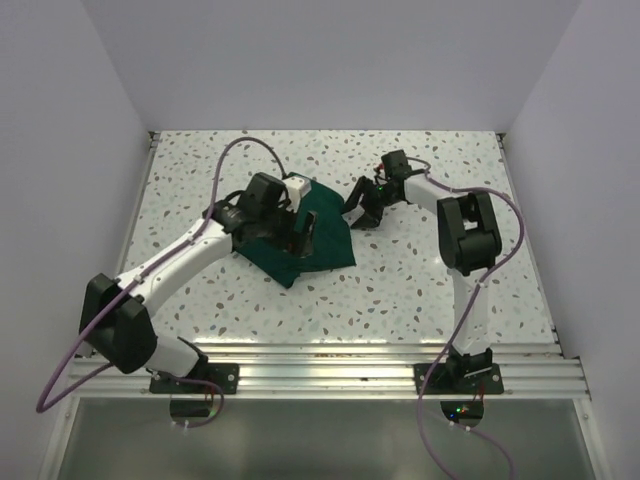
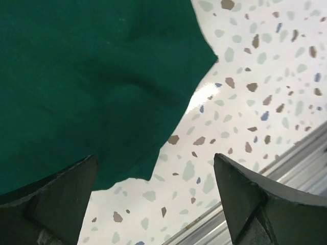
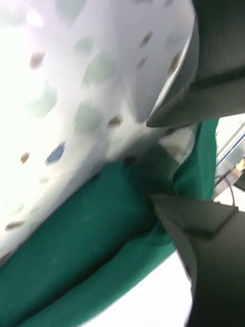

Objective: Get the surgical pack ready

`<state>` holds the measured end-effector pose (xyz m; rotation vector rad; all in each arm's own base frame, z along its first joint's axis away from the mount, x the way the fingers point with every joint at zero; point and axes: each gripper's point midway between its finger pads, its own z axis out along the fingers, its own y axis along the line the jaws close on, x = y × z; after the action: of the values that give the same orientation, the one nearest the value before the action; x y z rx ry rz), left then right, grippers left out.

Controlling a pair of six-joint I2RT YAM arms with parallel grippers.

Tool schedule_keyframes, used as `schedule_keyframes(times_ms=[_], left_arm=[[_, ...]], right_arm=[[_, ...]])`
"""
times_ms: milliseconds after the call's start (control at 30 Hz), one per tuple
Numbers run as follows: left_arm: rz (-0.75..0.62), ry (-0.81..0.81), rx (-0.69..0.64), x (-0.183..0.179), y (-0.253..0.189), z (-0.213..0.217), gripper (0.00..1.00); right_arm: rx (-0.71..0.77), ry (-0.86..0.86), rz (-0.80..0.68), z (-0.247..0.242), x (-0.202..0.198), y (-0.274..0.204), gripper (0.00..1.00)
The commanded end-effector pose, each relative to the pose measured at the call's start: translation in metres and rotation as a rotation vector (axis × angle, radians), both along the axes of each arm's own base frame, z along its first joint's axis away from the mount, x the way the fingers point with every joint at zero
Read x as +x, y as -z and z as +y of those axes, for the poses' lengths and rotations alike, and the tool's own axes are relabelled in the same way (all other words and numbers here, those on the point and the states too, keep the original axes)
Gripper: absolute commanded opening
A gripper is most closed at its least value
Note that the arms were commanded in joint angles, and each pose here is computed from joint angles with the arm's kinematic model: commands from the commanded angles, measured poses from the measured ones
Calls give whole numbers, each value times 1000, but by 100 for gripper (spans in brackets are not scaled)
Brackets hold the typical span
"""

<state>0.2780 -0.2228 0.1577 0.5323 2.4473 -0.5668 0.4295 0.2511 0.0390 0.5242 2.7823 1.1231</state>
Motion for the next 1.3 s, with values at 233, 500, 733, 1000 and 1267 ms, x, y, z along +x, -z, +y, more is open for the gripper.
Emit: schedule_keyframes(times_ms=[233, 500, 733, 1000, 1267], left_arm=[[3, -88, 392, 33, 42, 8, 99], [37, -49, 424, 40, 66, -11, 89], [75, -32, 455, 37, 81, -16, 82], [127, -44, 492, 27, 93, -8, 62], [125, -33, 477, 25, 86, -10, 33]], right_arm=[[-209, -31, 10, -106, -76, -6, 76], [-168, -17, -56, -107, -111, -21, 77], [-156, -28, -71, -103, -114, -27, 77], [-144, -62, -86, -84, -112, -29, 77], [-108, -126, -99, -35, -113, -31, 77]])
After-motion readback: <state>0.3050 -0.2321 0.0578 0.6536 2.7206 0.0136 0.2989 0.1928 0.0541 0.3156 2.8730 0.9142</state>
